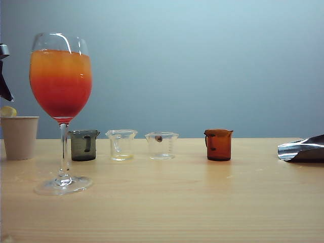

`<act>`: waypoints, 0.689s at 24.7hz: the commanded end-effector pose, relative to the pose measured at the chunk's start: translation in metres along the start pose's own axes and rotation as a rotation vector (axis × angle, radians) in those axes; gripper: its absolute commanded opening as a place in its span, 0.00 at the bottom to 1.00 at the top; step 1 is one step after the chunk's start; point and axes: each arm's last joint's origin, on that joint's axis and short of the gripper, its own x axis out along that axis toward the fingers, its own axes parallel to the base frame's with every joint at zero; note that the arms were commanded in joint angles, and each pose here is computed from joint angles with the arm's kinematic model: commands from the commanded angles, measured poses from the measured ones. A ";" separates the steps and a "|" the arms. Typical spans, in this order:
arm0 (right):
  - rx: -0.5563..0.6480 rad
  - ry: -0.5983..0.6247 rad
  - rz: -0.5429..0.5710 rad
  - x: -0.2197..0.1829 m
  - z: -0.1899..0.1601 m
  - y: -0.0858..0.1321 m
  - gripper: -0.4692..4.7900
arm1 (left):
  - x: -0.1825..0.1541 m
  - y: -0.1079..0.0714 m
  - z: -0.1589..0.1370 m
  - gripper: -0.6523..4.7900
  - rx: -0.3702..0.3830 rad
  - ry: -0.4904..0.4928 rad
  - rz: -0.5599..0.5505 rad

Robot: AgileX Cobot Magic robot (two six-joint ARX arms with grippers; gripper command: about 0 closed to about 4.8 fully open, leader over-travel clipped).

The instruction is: Pick up the lemon slice from the paper cup on the left and carefully insert it into the rim of the goblet.

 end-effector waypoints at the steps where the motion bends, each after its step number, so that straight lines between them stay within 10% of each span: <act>1: -0.005 -0.017 0.000 0.000 0.003 0.001 0.08 | -0.002 -0.002 0.001 1.00 0.069 0.001 -0.005; 17: 0.001 0.019 -0.010 0.002 -0.003 -0.001 0.08 | 0.016 0.011 -0.006 1.00 0.153 0.036 0.037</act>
